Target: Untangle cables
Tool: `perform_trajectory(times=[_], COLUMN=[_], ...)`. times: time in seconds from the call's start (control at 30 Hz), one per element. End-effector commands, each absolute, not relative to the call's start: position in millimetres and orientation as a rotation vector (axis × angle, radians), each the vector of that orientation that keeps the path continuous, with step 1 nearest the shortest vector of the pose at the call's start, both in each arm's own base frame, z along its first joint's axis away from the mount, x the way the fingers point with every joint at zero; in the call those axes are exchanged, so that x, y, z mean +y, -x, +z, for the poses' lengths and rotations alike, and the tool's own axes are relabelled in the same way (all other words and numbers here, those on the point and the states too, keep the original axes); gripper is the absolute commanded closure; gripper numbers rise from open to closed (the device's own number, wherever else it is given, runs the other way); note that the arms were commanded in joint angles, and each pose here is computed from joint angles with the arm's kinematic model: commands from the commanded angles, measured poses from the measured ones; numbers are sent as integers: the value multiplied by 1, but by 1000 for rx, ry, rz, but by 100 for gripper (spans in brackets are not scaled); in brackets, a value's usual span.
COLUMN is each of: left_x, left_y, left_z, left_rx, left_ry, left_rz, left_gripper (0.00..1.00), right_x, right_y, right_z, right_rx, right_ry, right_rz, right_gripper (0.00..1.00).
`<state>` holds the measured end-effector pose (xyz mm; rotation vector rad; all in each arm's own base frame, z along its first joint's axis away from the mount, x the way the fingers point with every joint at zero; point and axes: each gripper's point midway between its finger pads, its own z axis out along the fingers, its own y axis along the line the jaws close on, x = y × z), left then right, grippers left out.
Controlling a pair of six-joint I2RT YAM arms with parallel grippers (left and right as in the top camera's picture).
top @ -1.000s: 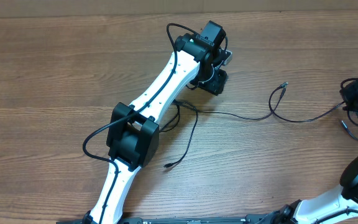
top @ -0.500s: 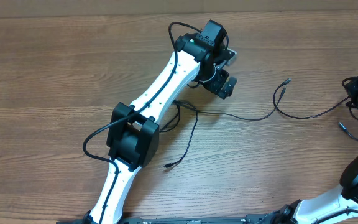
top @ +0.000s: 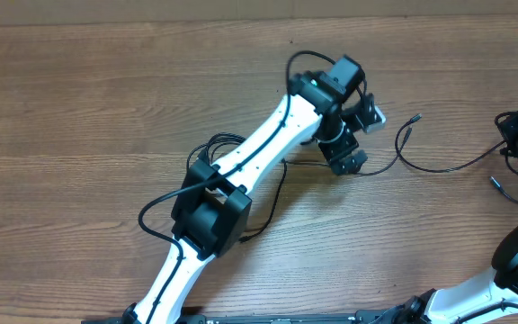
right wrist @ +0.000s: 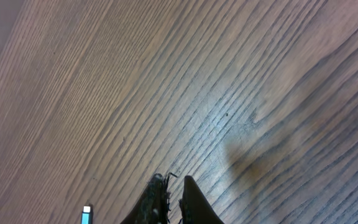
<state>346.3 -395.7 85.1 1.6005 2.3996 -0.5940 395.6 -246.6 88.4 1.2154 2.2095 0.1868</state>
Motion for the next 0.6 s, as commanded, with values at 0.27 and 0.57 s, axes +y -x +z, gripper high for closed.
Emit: perform_trajectory(times=[0.27,0.57], left_x=[-369,-360], left_y=[-359,-350], left_z=[31,20], left_rx=[2345,2378], left_ry=[-1741,-1777], left_rz=[-298,-295], left_gripper=[2,12], right_x=[-248,-249], right_y=[-394,-395], right_z=[102,102], right_rx=[2183,2181], right_ry=[-1207,-1205], right_rz=[166,166], right_gripper=[92,92])
